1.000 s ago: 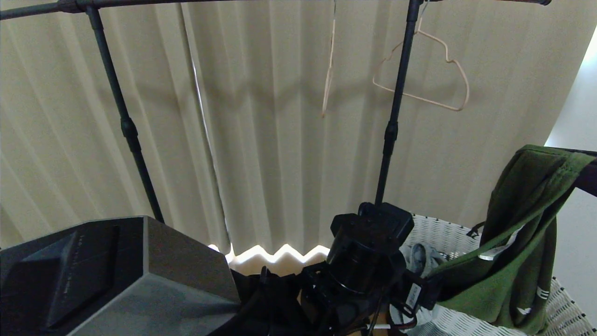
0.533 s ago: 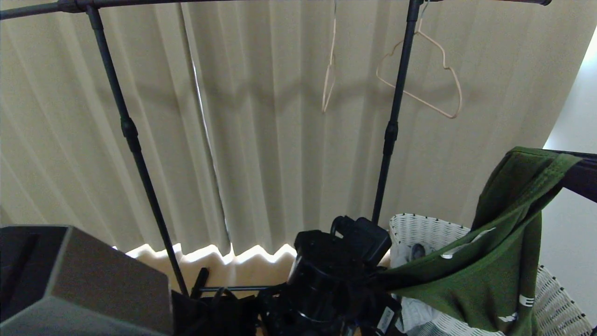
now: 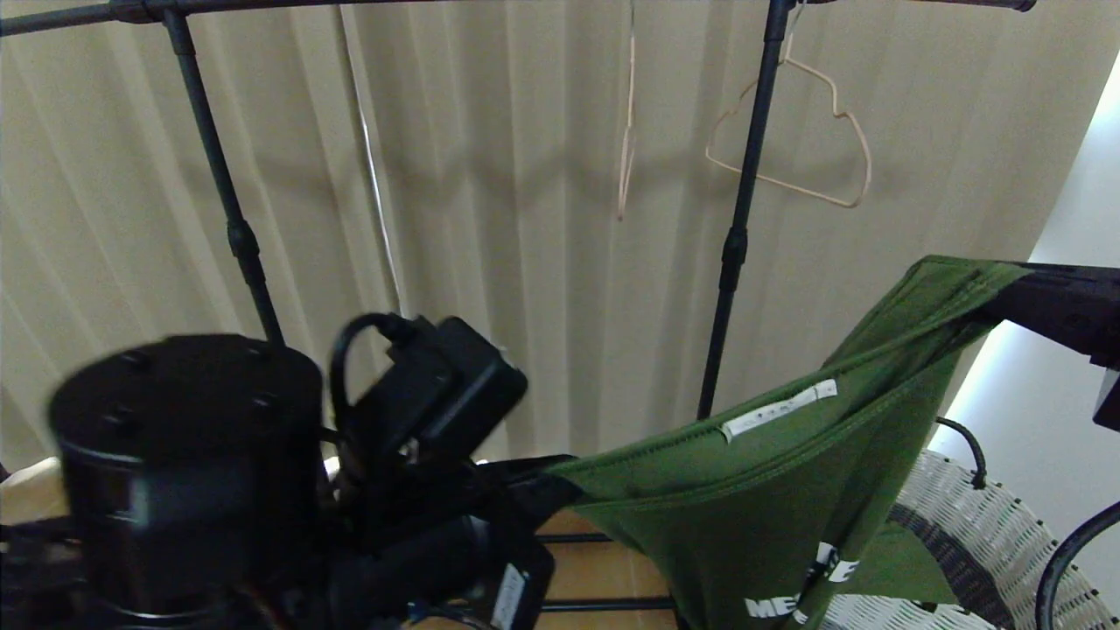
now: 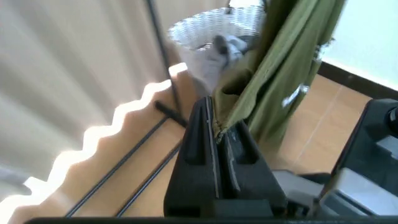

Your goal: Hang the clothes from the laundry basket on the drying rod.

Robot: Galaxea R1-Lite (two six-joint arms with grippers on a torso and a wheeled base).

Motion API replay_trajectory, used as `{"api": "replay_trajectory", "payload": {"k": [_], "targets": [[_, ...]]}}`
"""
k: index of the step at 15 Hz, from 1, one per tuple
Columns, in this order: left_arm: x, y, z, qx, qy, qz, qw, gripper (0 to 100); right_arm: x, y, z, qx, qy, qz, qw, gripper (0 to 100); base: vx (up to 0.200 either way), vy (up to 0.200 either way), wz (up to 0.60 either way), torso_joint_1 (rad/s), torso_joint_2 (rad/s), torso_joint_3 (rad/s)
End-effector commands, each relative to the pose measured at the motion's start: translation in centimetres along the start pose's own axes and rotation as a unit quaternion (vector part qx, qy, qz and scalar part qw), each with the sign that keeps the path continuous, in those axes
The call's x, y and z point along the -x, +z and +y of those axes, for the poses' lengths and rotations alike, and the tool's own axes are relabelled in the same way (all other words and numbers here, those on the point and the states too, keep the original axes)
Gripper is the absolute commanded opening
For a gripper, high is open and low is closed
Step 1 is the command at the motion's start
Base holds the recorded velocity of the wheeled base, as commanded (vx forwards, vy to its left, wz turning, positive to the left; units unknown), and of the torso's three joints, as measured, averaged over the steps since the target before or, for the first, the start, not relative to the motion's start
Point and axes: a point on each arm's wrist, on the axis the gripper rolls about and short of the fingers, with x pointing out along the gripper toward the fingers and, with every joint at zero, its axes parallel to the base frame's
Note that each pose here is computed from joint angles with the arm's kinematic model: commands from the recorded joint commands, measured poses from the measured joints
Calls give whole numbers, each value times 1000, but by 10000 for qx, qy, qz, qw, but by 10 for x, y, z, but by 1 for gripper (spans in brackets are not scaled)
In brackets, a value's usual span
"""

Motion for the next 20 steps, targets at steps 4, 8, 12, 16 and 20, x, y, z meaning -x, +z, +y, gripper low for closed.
{"api": "replay_trajectory", "payload": {"k": [4, 8, 12, 16, 20], "targets": [[82, 72, 35, 219, 704, -1403, 9874, 0, -7, 28, -2, 39, -6, -459, 9989, 0, 0, 0, 0, 0, 0, 0], [76, 80, 47, 200, 1179, -1014, 9876, 0, -22, 15, -6, 8, -118, -381, 9992, 0, 0, 0, 0, 0, 0, 0], [62, 94, 57, -264, 1864, -834, 9786, 0, -28, 17, -9, 49, -179, -661, 9976, 0, 0, 0, 0, 0, 0, 0], [54, 92, 57, -231, 1849, -797, 9792, 0, -31, 18, -17, 33, -385, -665, 9970, 0, 0, 0, 0, 0, 0, 0], [46, 69, 57, -150, 1890, -464, 9808, 0, -50, 12, -21, 21, -399, -589, 9975, 0, 0, 0, 0, 0, 0, 0]]}}
